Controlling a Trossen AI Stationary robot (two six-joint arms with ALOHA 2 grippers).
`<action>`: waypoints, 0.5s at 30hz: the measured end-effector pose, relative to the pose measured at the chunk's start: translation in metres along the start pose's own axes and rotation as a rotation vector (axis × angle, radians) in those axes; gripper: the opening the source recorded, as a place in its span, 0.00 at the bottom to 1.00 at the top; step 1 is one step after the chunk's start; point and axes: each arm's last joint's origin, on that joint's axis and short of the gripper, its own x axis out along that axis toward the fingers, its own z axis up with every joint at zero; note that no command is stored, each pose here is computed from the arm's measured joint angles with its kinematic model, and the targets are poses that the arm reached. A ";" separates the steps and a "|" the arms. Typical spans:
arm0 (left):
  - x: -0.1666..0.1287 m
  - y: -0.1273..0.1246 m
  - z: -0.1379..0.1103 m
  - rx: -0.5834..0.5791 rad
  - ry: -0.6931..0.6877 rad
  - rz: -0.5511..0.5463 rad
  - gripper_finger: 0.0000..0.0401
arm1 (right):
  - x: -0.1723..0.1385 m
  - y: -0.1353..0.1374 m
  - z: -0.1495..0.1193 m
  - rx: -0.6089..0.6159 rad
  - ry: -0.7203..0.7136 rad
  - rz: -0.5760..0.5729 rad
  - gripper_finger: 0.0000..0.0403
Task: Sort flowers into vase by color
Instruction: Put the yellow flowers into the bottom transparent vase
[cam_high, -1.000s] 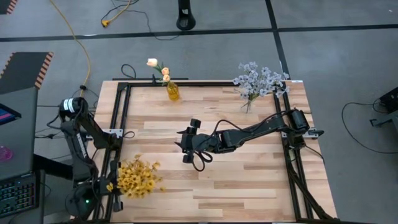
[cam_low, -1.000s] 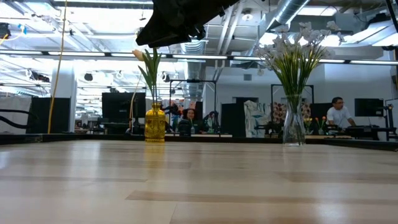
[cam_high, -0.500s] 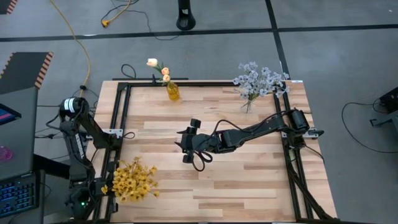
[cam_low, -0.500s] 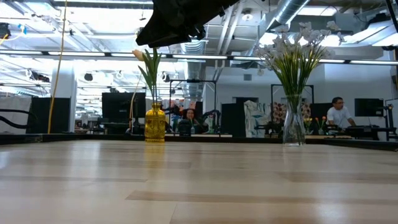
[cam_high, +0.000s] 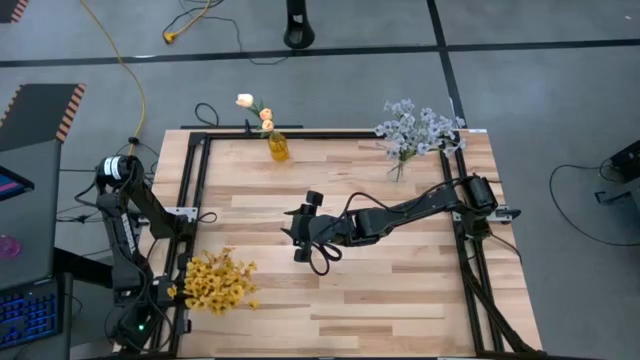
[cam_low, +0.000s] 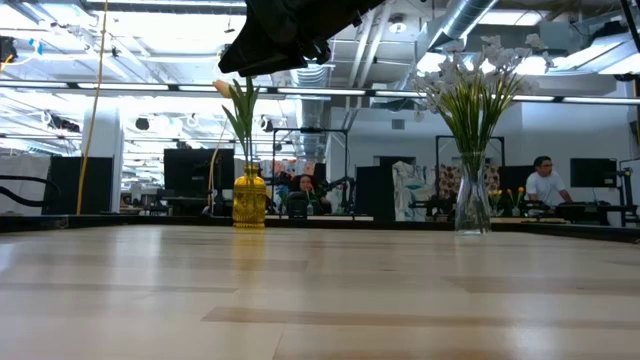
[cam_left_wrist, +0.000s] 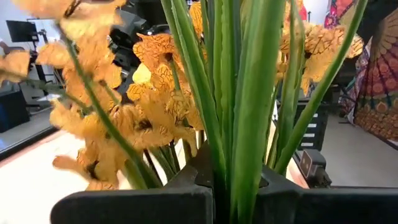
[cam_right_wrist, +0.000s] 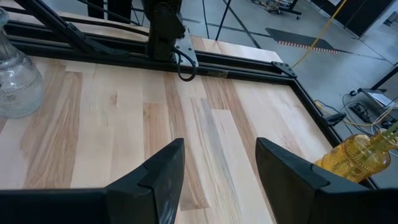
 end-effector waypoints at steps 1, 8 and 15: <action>0.000 0.001 -0.001 -0.002 0.003 -0.002 0.00 | 0.000 0.000 0.000 0.000 0.000 0.000 0.56; 0.000 0.008 -0.014 -0.071 0.033 -0.020 0.00 | 0.000 0.000 0.000 0.000 0.000 0.000 0.56; 0.000 0.008 -0.013 -0.067 0.097 -0.060 0.02 | 0.000 0.000 0.000 0.000 0.000 0.000 0.56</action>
